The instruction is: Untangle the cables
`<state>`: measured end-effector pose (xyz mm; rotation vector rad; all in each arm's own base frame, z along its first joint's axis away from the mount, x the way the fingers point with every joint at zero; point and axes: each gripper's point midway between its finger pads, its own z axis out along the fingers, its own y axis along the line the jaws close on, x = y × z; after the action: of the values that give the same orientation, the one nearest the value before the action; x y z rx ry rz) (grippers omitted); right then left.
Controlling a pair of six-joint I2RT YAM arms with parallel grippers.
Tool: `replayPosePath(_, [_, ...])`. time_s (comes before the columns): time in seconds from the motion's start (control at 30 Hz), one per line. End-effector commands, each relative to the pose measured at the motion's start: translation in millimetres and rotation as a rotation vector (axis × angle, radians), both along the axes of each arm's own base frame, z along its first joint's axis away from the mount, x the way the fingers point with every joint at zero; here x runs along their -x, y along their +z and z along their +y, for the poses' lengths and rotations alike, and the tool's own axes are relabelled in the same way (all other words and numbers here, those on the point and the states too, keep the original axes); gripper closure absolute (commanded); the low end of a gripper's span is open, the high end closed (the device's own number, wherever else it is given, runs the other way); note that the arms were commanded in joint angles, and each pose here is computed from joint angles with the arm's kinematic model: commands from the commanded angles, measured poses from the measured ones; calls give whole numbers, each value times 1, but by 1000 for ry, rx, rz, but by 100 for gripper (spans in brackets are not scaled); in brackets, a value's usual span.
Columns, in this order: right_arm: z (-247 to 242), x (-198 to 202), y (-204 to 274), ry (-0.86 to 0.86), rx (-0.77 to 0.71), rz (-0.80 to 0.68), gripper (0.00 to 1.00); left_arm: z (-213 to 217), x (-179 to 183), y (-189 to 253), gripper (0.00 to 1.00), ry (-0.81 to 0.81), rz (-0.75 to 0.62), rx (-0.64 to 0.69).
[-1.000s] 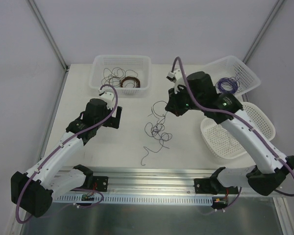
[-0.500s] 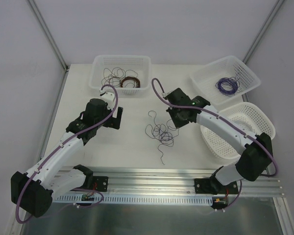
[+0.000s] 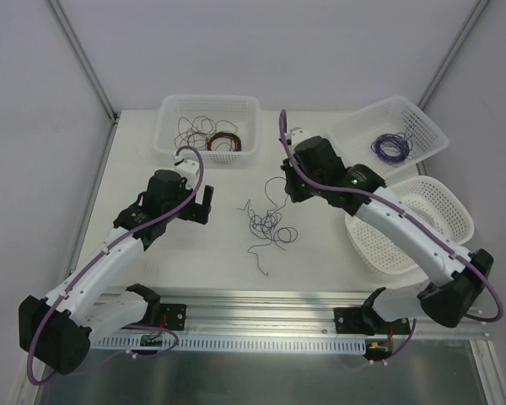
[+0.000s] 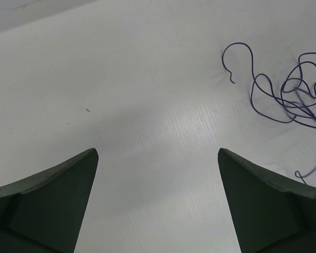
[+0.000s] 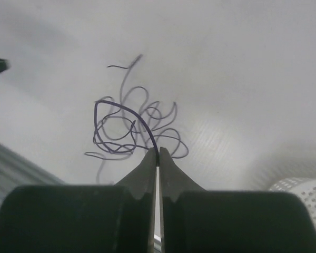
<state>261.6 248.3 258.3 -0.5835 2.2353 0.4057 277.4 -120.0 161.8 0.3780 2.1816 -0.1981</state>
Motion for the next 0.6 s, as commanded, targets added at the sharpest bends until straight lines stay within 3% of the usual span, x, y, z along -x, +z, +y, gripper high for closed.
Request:
replayPosePath(0.0, [-44,-12,-71,-183,287,78,99,-11,0,12,1,-64,-36,45])
replayPosePath(0.1, [-22,-3,-84,-111,180,121,99,-30,9,19,1,-148,-27,126])
replayPosePath(0.27, [8,6,-56,-43,-1,128,99,-69,32,27,1,-266,14,276])
replayPosePath(0.57, [31,23,21,75,-202,36,99,-123,66,12,1,-428,-36,337])
